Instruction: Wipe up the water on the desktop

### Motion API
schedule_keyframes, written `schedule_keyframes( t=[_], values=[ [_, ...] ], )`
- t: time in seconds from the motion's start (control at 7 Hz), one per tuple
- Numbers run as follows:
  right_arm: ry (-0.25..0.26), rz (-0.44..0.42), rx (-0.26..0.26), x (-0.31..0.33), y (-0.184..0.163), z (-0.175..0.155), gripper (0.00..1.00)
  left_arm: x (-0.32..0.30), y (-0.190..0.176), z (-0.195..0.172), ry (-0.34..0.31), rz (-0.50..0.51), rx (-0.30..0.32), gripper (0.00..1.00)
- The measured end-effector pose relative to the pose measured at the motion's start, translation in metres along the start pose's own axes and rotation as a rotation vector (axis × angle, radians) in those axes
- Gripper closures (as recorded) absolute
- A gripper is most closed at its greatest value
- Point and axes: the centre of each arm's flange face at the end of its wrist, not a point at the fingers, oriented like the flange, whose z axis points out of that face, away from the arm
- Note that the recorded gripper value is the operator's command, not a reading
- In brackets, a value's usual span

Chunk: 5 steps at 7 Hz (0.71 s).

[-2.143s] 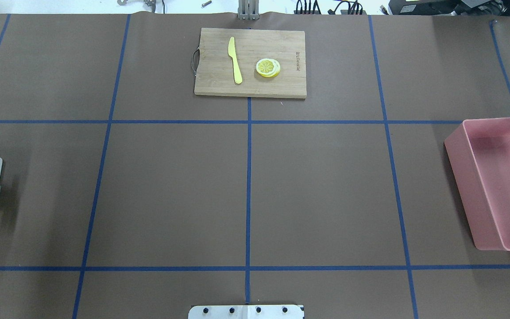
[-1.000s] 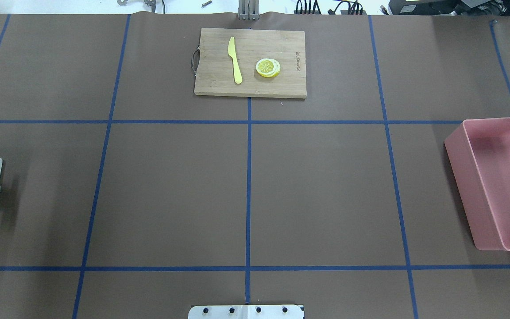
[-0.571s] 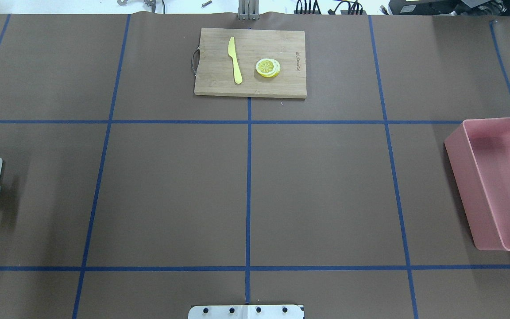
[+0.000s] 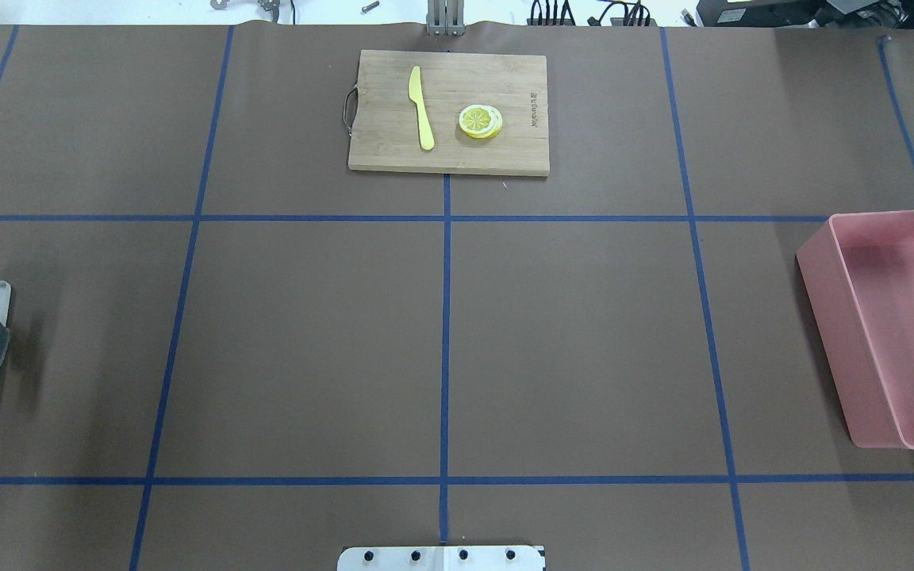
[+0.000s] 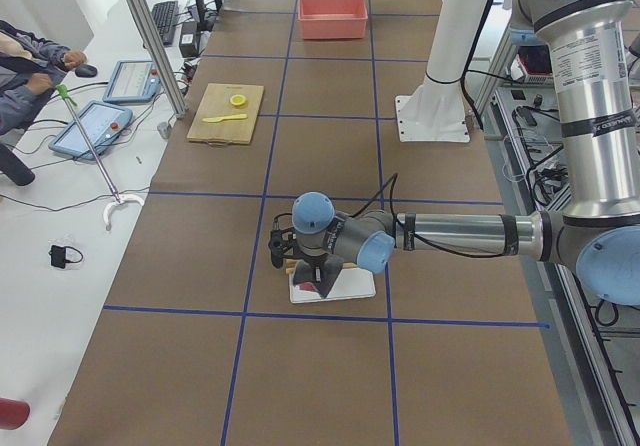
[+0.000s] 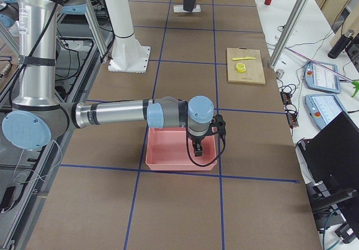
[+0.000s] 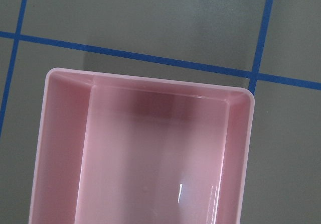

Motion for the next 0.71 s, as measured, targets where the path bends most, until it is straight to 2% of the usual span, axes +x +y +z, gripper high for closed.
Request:
schedule_keyframes(
  t=[0.71],
  values=[
    [-0.002, -0.024, 0.008, -0.015, -0.007, -0.004, 0.0, 0.038, 0.0, -0.022, 0.106, 0.019, -0.04, 1.0]
  ],
)
